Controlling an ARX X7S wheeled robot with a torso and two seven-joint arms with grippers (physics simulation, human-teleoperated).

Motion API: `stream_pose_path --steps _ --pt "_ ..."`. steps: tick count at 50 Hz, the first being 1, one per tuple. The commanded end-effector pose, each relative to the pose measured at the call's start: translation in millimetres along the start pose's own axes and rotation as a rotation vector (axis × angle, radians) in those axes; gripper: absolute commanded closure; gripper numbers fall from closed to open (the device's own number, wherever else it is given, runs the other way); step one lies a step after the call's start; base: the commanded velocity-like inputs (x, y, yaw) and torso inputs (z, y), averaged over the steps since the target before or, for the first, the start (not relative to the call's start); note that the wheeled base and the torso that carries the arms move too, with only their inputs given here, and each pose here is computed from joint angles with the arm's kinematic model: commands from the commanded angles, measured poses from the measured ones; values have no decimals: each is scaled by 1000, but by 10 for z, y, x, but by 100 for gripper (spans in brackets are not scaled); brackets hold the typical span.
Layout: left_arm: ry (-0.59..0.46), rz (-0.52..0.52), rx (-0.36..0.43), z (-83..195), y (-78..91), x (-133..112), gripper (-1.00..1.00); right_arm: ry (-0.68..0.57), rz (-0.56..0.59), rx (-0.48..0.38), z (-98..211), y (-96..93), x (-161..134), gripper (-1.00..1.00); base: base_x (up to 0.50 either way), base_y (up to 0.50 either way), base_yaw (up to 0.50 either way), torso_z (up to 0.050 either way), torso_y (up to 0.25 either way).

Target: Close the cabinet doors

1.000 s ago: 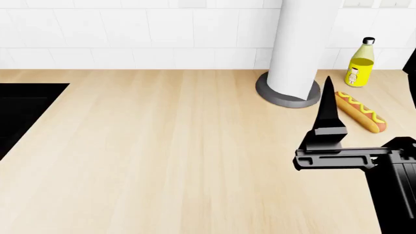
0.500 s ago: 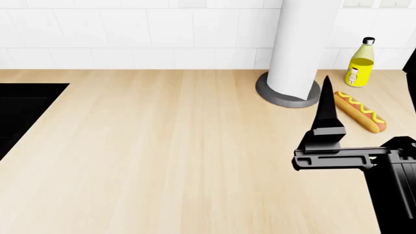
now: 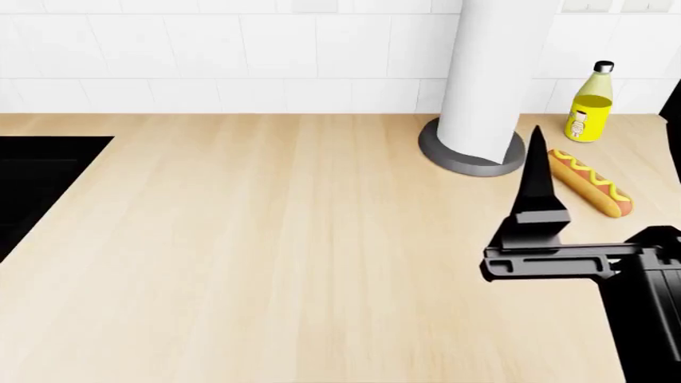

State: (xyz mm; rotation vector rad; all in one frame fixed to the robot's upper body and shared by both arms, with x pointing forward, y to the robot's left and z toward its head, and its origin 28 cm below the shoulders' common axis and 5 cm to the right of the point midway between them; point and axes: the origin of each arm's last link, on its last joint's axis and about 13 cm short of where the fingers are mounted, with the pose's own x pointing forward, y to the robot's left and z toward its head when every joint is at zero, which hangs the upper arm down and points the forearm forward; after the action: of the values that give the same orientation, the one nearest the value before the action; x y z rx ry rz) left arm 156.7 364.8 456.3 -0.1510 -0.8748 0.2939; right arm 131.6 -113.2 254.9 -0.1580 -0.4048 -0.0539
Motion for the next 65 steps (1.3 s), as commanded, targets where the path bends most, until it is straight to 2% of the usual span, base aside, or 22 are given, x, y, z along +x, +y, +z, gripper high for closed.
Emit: stream_pose_path --steps 1,11,25,43,56,65 --pt "43 -103 -9 30 -321 210 -100 0 0 7 -2 -17 -17 -100 0 0 0 0 0" --pt "47 -178 -22 33 -607 295 -100 3 -9 19 -5 -58 -46 -100 0 0 0 1 0" --pt "67 -259 -46 -21 -910 356 -100 -2 -21 30 -3 -105 -76 -100 0 0 0 1 0" --pt "84 -327 -56 -147 -1178 421 -100 -3 -22 38 -3 -107 -81 -100 0 0 0 2 0" --pt "110 -371 -24 -229 -1375 487 -100 -17 -24 45 8 -143 -103 -100 0 0 0 2 0" --pt "119 -381 -28 -228 -1452 538 -100 -100 -27 32 85 -252 -136 -100 0 0 0 1 0"
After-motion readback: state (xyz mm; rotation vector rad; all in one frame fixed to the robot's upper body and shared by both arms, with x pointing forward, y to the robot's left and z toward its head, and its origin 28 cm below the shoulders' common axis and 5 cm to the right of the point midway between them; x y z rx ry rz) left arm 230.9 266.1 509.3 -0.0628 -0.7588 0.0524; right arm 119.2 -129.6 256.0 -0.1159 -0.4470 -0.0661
